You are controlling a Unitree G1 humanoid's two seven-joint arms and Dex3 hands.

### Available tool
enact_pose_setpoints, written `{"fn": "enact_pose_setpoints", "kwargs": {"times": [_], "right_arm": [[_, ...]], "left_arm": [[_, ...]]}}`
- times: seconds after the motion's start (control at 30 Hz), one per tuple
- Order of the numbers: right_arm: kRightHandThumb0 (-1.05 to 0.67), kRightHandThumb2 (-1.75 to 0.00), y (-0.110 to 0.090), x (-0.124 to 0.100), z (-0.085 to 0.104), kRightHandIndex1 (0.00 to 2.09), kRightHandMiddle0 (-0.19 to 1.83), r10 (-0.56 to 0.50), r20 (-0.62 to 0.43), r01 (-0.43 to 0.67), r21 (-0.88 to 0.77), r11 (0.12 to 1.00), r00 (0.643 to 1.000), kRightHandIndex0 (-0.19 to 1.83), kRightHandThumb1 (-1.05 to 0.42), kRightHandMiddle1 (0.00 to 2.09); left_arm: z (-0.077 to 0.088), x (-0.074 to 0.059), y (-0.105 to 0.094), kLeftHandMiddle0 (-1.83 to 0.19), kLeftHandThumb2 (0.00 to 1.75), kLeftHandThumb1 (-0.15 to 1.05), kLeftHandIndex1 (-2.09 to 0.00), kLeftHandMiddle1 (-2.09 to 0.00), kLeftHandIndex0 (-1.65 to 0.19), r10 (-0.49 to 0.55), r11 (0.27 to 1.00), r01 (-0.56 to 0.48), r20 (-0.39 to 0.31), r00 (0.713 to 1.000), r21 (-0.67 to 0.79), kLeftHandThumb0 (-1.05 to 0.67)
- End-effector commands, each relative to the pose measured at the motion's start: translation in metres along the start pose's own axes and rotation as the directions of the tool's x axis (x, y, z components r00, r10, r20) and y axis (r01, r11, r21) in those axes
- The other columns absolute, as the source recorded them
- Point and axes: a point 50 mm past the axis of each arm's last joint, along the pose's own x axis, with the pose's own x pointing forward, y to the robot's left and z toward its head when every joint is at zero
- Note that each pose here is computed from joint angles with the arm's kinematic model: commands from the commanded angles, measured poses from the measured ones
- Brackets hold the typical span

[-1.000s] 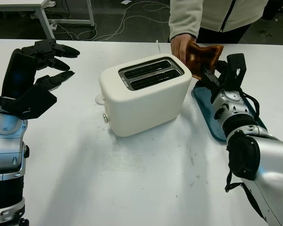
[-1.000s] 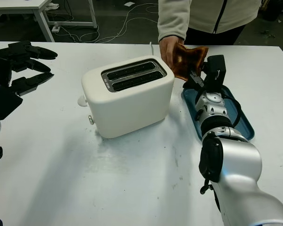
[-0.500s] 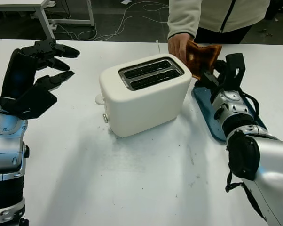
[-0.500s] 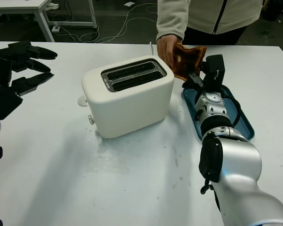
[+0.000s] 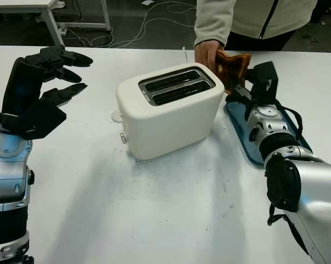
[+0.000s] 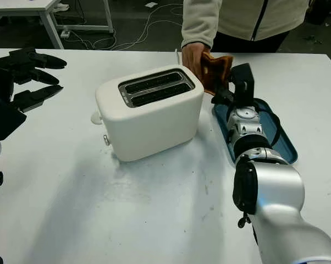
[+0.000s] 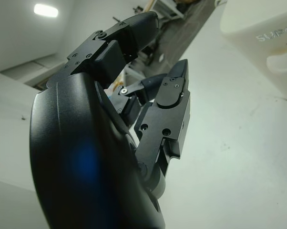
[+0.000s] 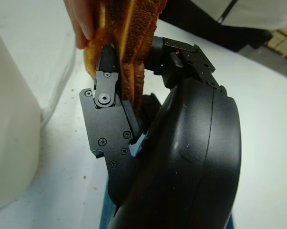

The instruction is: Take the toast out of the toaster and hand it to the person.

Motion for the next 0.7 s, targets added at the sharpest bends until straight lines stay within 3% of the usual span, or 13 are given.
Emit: {"fn": "enact_pose_setpoints", "kwargs": {"times": [0.0, 0.13, 0.17, 0.27, 0.33, 0.4, 0.53, 0.67], "right_arm": [[-0.28, -0.34, 0.002, -0.001, 0.000, 1.75, 0.43, 0.001, 0.030, 0.000, -0.032, 1.000, 1.000, 0.72, -0.92, 1.75], [-0.36, -0.19, -0.003, -0.002, -0.002, 1.75, 0.39, -0.009, 0.069, 0.010, -0.019, 1.000, 0.998, 0.60, -0.92, 1.72], [-0.39, -0.15, -0.005, -0.003, -0.003, 1.71, 0.41, -0.012, 0.077, 0.013, -0.010, 1.000, 0.997, 0.54, -0.92, 1.61], [-0.52, -0.09, -0.008, -0.003, -0.002, 0.65, 0.48, -0.005, 0.091, 0.006, -0.002, 1.000, 0.996, 0.47, -0.92, 0.52], [-0.54, -0.08, -0.011, -0.003, 0.000, 0.17, 0.37, 0.005, 0.102, -0.002, -0.031, 1.000, 0.995, 0.34, -0.92, 0.12], [-0.51, -0.05, -0.015, -0.003, 0.000, 0.04, 0.25, 0.009, 0.117, -0.001, -0.062, 0.998, 0.993, 0.23, -0.91, 0.03], [-0.47, -0.01, -0.029, -0.005, -0.003, 0.00, 0.09, 0.020, 0.147, 0.001, -0.145, 0.989, 0.989, 0.06, -0.88, 0.00], [-0.50, 0.00, -0.043, -0.010, -0.007, 0.03, 0.09, 0.015, 0.205, 0.032, -0.220, 0.975, 0.979, 0.09, -0.84, 0.02]], "left_arm": [[-0.001, -0.003, -0.002, -0.63, 0.06, 0.89, -0.63, -1.00, -0.68, 0.001, 1.000, -0.001, -0.008, 1.000, -0.005, 0.03], [-0.001, -0.003, -0.002, -0.63, 0.07, 0.89, -0.63, -1.00, -0.67, 0.001, 1.000, -0.001, -0.008, 1.000, -0.018, 0.04], [-0.002, -0.003, -0.002, -0.63, 0.07, 0.89, -0.63, -1.00, -0.67, 0.001, 1.000, -0.001, -0.008, 1.000, -0.019, 0.05], [-0.002, -0.004, -0.003, -0.63, 0.07, 0.89, -0.63, -1.01, -0.67, 0.004, 1.000, -0.004, -0.008, 1.000, -0.019, 0.05], [-0.002, -0.004, -0.003, -0.63, 0.07, 0.89, -0.64, -1.01, -0.67, 0.004, 1.000, -0.004, -0.008, 1.000, -0.016, 0.05], [-0.002, -0.004, -0.003, -0.63, 0.07, 0.89, -0.64, -1.01, -0.67, 0.003, 1.000, -0.003, -0.009, 1.000, -0.009, 0.05], [-0.003, -0.005, -0.005, -0.62, 0.08, 0.89, -0.63, -0.99, -0.67, 0.006, 1.000, -0.007, -0.027, 1.000, -0.019, 0.04], [-0.005, -0.009, -0.007, -0.60, 0.08, 0.91, -0.62, -0.98, -0.66, 0.006, 0.999, -0.008, -0.031, 1.000, -0.045, 0.04]]}}
